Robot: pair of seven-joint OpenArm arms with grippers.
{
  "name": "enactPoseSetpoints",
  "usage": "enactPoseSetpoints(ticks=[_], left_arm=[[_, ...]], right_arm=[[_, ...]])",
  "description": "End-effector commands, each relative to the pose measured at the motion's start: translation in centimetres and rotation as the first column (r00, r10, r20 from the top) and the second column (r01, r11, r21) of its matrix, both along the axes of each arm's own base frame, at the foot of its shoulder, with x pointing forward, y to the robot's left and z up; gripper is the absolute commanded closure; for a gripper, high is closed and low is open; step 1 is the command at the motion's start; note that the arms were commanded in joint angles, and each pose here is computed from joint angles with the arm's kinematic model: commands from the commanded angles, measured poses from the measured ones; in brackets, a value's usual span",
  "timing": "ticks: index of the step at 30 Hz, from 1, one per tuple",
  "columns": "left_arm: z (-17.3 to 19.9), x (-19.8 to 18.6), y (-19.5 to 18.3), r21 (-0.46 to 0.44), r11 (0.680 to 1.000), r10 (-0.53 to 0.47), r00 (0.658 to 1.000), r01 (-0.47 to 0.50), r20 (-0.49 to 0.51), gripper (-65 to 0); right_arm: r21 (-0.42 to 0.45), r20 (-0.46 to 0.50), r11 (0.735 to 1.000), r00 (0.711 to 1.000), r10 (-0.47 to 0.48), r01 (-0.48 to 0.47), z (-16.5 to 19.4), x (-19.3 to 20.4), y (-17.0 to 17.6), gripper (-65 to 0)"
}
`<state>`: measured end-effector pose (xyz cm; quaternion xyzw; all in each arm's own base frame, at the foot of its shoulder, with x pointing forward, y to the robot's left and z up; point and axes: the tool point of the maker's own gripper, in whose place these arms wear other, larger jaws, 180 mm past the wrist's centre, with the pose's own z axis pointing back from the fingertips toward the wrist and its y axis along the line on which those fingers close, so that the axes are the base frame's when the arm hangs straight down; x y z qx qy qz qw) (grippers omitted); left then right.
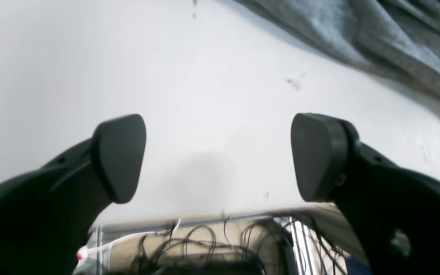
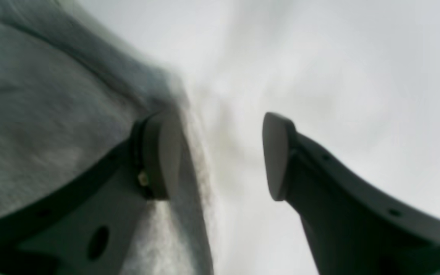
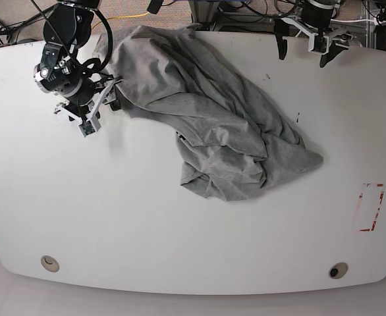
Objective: Fold the T-shirt properly
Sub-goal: 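Lower the right gripper and grasp an edge of the grey T-shirt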
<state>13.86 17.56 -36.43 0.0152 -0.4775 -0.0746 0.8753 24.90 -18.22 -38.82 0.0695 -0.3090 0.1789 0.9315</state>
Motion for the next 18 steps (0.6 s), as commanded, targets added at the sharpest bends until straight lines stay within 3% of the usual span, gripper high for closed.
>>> enactPoseSetpoints(ticks=[1, 11, 18], left_arm=[[1.3, 1.2, 0.0, 0.004, 1.0, -0.006, 0.998, 0.005, 0.066, -55.7], [1.9, 2.5, 0.0, 0.005, 1.0, -0.006, 0.995, 0.006, 0.104, -55.6], [2.1, 3.0, 0.0, 0.006, 1.0, -0.006, 0.993, 0.005, 0.115, -55.6]], right_arm=[[0.025, 0.041, 1.0, 0.999, 0.0, -0.001, 0.6, 1.1, 0.1, -33.1], [0.041, 0.005, 0.999, 1.0, -0.006, 0.006, -0.5, 0.7, 0.2, -33.1], [0.053, -0.007, 0.996, 0.997, 0.071, -0.071, -0.8, 0.4, 2.7, -33.0]])
